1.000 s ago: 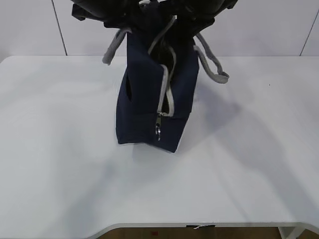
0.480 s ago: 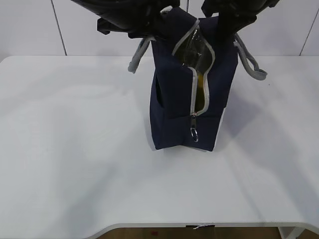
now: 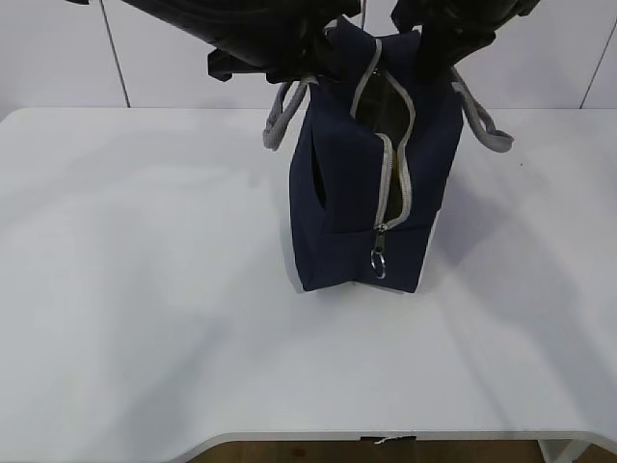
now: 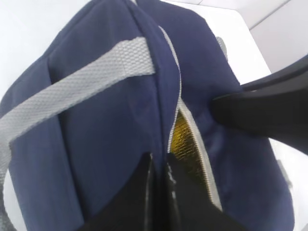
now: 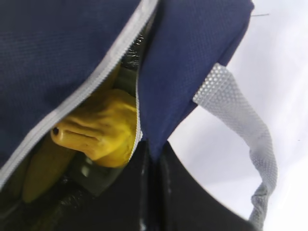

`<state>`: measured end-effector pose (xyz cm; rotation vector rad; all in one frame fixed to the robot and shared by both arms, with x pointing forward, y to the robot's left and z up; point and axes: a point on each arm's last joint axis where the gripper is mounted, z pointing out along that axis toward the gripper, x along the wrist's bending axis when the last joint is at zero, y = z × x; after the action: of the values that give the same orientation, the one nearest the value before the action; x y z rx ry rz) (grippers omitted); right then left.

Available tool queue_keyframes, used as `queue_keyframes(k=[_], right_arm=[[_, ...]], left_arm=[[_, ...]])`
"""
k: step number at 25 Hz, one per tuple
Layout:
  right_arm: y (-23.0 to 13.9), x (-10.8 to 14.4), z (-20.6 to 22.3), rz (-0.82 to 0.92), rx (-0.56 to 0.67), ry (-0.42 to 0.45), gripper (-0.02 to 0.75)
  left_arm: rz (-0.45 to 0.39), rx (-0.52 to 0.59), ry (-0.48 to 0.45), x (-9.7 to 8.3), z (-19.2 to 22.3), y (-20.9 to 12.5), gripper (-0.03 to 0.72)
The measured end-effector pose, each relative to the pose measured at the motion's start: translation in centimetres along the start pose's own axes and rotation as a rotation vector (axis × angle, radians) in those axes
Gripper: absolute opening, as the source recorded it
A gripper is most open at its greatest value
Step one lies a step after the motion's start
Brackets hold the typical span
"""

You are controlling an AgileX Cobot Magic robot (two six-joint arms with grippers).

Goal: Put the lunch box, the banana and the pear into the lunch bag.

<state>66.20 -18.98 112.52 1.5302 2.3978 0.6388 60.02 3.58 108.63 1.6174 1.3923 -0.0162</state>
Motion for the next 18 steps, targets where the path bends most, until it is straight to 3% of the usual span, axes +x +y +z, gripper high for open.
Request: queue_keyframes(k=[5, 7, 13, 16, 18], right_arm=[[0.1, 0.3, 0.0, 0.003, -0.007, 0.031, 0.015], [0.1, 0.4, 0.0, 0.004, -0.009, 0.041, 0.04], [0.2, 0.4, -0.1, 0.004, -0.024, 0.044, 0.248], [0.2, 0.4, -0.6, -0.002, -0.032, 0.03, 0.361], [0.2, 0.4, -1.4, -0.006, -0.048, 0.02, 0.393]], left_arm=[[-0.005, 0.006, -0.003, 0.0, 0.0, -0.1, 0.009], [-0.004, 0.015, -0.002, 0.0, 0.0, -0.1, 0.065], [-0.004, 0.023, -0.002, 0.0, 0.0, -0.2, 0.367], [0.025, 0.037, 0.014, 0.1, 0.0, -0.3, 0.414], [0.054, 0.042, 0.029, 0.2, -0.1, -0.3, 0.423]])
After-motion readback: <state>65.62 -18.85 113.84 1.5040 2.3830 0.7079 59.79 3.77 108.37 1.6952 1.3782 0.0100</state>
